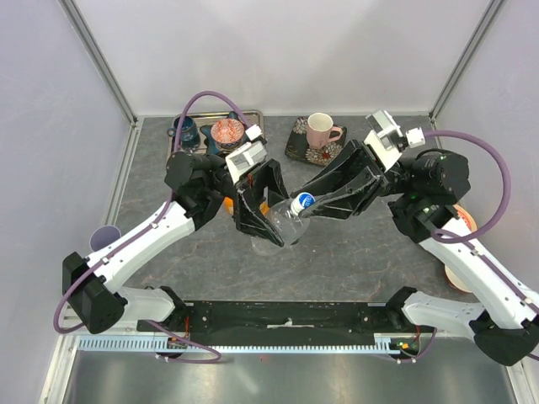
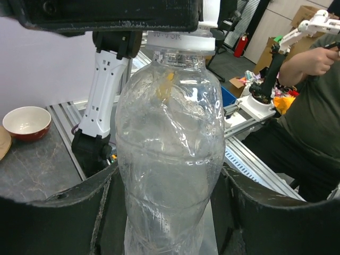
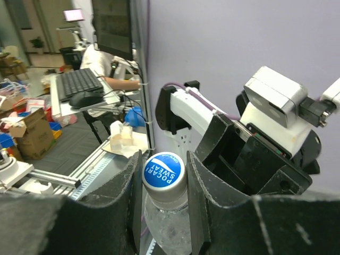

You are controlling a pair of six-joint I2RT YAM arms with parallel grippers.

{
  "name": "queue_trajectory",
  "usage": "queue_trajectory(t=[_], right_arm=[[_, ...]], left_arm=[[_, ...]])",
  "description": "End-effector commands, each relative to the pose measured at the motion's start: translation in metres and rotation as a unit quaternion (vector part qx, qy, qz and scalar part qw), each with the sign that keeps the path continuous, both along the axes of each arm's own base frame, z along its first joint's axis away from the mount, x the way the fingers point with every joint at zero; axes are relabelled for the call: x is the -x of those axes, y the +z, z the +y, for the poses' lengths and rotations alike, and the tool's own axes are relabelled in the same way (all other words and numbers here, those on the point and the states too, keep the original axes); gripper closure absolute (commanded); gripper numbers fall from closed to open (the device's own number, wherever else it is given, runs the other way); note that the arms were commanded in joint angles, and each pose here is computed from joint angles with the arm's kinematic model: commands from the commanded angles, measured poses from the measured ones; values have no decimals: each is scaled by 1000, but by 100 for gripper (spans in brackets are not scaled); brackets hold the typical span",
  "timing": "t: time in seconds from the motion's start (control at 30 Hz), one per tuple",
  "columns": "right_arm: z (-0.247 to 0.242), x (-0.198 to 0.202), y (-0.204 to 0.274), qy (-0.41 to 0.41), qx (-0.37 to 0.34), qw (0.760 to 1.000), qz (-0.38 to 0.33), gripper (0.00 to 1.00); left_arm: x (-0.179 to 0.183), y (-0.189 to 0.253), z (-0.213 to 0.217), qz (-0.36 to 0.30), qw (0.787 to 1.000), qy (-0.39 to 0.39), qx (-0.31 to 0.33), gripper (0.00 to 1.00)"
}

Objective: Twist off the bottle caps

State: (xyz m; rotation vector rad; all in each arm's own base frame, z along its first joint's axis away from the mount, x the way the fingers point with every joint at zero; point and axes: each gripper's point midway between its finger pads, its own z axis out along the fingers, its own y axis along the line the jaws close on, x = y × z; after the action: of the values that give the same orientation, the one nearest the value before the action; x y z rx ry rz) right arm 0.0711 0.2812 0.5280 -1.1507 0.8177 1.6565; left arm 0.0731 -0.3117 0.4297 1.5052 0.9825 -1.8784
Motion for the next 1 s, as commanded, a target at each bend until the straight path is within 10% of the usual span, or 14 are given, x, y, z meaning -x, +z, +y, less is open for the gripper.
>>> queue_trajectory(t=[0.0,0.3,0.6,0.97], right_arm=[[-9,10,4,-48,45,998,6,100],[0,-29,-15,-142,81,985,54,98],[0,-34,-13,-159,82,982,60,49],[-5,-45,-7,-201,72,975,66,27]], left_arm=[[-41,-14,-12,106,990,77,-49,65],[-46,-15,-4,53,984,168,-35,66],[-43,-20,2,36,982,184,-39,65],[-41,-23,5,24,981,188,-37,64]])
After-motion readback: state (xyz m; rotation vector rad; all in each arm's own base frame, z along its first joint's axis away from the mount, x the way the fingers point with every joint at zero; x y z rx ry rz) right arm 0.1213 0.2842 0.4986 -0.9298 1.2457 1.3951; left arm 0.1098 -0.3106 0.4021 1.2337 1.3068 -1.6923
